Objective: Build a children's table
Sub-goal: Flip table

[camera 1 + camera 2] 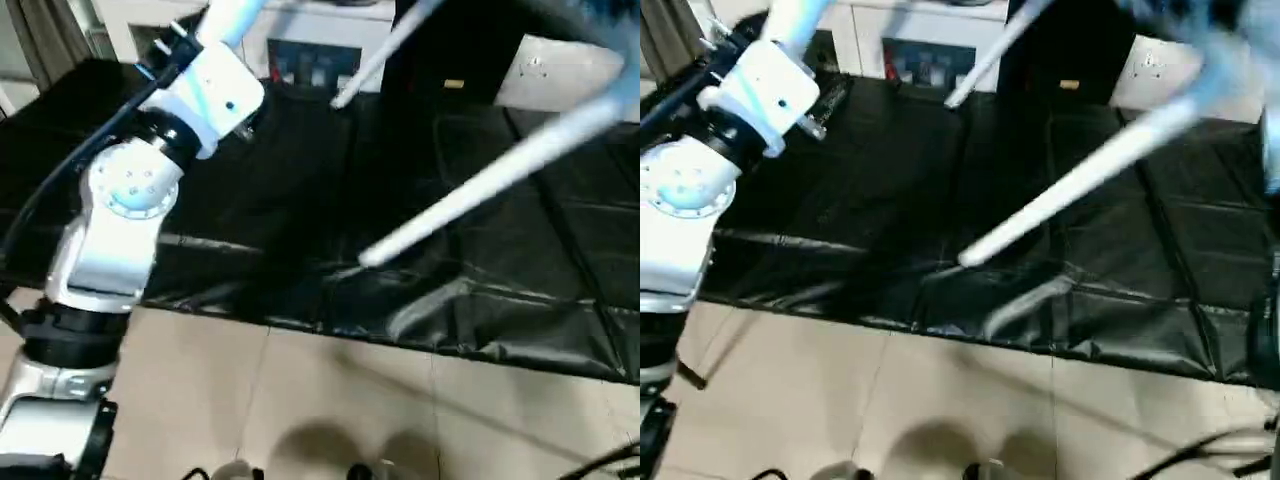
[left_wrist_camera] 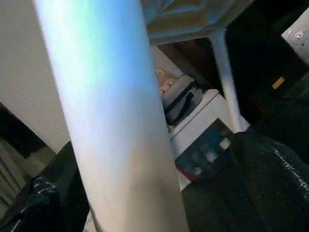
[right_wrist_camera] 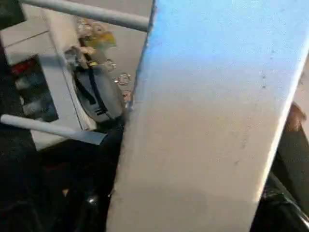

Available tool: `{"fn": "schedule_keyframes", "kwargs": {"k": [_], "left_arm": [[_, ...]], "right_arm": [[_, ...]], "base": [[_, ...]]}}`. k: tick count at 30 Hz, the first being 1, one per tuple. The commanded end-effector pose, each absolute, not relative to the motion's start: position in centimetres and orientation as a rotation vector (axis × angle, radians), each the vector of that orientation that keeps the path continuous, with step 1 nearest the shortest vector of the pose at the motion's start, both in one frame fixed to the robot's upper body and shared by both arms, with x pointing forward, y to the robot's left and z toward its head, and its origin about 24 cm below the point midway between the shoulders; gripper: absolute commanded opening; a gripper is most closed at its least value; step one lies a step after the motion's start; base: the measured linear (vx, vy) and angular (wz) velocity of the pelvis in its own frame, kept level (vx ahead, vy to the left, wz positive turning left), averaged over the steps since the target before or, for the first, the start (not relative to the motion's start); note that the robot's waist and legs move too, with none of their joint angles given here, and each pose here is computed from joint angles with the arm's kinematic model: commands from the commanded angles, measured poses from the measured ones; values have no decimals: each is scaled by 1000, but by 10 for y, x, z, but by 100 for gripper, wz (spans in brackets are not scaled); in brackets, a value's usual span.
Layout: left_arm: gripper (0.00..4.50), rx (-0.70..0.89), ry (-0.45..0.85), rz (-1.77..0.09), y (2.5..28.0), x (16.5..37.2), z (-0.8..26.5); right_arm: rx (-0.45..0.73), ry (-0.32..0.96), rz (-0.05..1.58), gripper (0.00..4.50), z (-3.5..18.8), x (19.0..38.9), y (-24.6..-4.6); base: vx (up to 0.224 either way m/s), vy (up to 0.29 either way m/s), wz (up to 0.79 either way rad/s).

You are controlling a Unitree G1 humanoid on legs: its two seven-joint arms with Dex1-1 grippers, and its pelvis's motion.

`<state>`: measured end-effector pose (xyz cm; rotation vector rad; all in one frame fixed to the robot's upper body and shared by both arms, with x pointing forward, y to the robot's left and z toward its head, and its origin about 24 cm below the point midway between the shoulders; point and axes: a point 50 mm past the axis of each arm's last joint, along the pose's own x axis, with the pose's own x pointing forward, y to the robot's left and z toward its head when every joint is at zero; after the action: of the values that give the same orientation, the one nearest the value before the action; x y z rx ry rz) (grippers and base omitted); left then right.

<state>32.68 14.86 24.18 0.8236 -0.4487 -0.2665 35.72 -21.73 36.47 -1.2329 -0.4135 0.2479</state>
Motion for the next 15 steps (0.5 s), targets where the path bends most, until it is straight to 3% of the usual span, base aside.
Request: {"fn": "schedule_keyframes", "kwargs": {"k": [1, 3, 5, 7, 15], "left_arm": [[450, 812, -440, -280, 147, 328, 242], [450, 775, -423, -272, 147, 327, 239], [450, 740, -405, -267, 147, 327, 236], [450, 722, -392, -260, 148, 326, 232], [450, 650, -344, -247, 154, 333, 213]], "right_arm": [[-1353, -358, 354, 203, 357, 361, -206], [-1349, -322, 436, 203, 361, 363, -198], [-1348, -310, 491, 270, 363, 364, -193], [-1334, -306, 520, 269, 363, 363, -191], [-1330, -262, 587, 357, 357, 365, -192]], "base": [[0, 0, 0], [0, 0, 0], [0, 0, 0], [0, 0, 0], [0, 0, 0]]}}
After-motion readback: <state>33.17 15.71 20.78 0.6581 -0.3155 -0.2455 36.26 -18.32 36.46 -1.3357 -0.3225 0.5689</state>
